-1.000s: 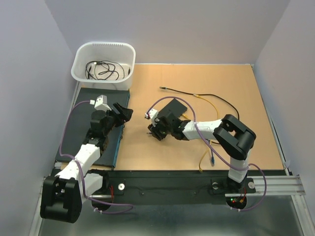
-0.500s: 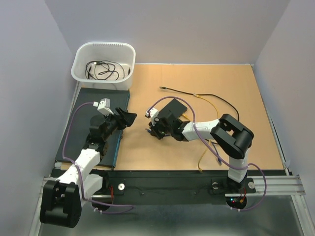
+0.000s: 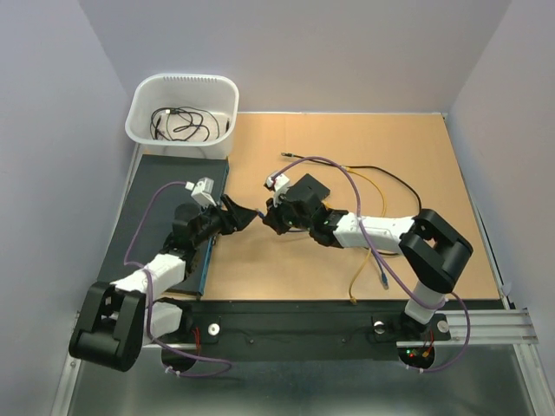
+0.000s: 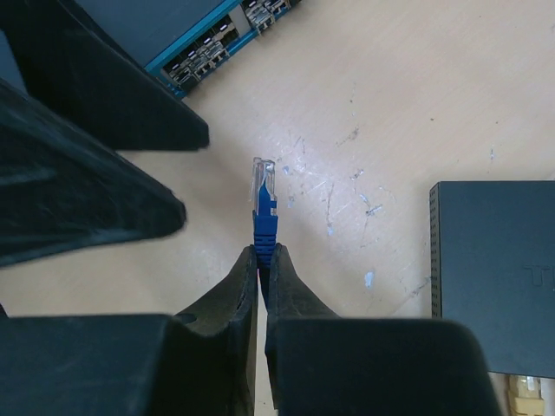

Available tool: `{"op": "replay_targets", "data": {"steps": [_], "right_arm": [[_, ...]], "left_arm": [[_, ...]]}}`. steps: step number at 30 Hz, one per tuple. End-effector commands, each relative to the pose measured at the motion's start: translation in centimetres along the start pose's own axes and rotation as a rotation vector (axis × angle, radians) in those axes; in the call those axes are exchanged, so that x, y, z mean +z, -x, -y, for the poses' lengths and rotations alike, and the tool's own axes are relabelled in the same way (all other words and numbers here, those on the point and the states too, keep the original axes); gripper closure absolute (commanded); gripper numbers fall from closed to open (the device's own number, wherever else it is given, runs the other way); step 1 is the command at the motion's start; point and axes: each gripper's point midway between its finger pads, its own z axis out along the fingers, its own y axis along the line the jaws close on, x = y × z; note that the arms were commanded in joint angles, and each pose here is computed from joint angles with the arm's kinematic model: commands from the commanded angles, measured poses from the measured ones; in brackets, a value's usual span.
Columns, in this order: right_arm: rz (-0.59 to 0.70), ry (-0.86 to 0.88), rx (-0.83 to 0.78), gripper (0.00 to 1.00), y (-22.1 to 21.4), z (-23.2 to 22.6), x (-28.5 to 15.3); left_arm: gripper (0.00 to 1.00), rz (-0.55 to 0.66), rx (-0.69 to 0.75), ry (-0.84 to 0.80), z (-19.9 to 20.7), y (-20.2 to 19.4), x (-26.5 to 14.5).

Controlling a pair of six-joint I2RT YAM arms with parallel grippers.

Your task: Insert the plug into the switch port

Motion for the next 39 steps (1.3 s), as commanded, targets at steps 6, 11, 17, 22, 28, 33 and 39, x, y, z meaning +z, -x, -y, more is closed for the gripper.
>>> {"op": "replay_targets", "data": {"steps": [6,11,17,22,28,33,39], "right_arm": [[0.134,0.052,0.05,1.0,5.1,-1.8,-1.6],[0.146,0.088,0.062,0.99,5.5,-2.6,-2.2],[0.151,0.104,0.074,0.99,5.5,-2.9,-2.4],[0.132,0.097,0.076,0.99,4.7,-2.6,-2.0],[0.15,0.106,0.083,1.0,5.4,-2.9,-2.2],[0.162,0.116,0.081,1.0,5.9,-3.1,-2.1],[0.18,0.123,0.092,0.99,6.4,-3.3,-1.9]], "left_arm": [[0.23,0.022,0.014,-0.071,3.0,0.4,2.1],[0.25,0.041,-0.001,-0.056,2.9,0.9,2.7],[0.32,0.088,-0.042,-0.031,2.8,2.0,2.9],[0.3,0.136,-0.049,-0.066,4.1,3.3,2.4],[0.3,0.113,-0.067,-0.054,3.7,3.0,3.2],[0.4,0.089,-0.073,-0.063,3.5,2.3,3.7],[0.59,0.058,-0.078,-0.069,3.3,1.2,4.2]]}}
